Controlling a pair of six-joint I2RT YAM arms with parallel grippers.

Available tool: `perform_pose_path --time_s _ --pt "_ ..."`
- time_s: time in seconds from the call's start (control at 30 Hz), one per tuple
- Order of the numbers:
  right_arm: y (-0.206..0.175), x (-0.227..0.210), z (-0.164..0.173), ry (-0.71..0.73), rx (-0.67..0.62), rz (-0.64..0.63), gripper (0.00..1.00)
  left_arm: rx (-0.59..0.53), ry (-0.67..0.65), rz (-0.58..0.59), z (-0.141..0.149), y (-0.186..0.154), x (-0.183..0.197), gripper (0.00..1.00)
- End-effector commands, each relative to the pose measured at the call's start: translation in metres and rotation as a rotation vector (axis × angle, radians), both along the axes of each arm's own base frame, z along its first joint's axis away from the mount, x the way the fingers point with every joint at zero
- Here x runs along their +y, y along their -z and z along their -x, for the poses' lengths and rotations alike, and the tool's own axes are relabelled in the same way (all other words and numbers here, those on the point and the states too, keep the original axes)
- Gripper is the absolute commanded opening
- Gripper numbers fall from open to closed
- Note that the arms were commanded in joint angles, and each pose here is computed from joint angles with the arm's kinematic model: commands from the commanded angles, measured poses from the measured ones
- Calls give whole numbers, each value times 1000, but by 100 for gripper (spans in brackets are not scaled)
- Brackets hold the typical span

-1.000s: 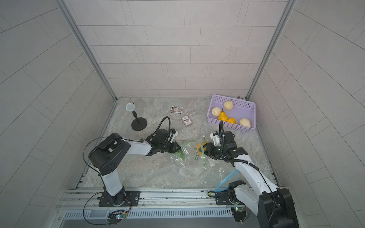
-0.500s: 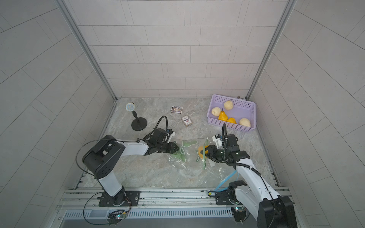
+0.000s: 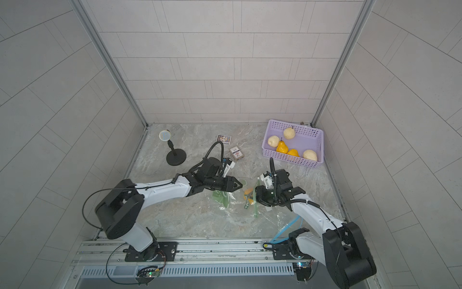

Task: Open the zip-top bag and take out the pear
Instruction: Pick up the pear from the zipper food storage bag.

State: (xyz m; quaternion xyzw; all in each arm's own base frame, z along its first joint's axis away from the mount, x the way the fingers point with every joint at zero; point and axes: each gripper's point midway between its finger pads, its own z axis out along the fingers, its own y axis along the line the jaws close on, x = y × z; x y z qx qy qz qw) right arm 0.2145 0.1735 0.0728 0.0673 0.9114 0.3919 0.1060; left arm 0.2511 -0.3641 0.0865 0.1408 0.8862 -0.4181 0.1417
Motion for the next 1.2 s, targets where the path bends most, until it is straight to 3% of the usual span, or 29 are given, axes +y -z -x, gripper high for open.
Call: perform_pose_path --time_s 0.0,0.2,0.43,0.57,0.7,1.0,1.17 --pt "-1 10 -15 4 -49 24 42 28 -80 -96 -11 45 8 44" --pt "10 24 -17 -19 -31 37 42 58 -56 -158 -7 78 5 37" --pt "11 21 -18 -41 -27 91 65 72 -43 -195 3 96 15 33" --pt "7 22 -23 -52 -36 97 72 90 -25 -193 7 102 15 34" --pt "7 24 -24 -77 -24 108 72 102 -7 -184 12 106 11 33" --pt "-1 22 -30 -78 -48 131 51 113 5 -192 17 112 14 33" --pt "-11 12 -27 -65 -62 140 49 127 -10 -191 16 119 20 33"
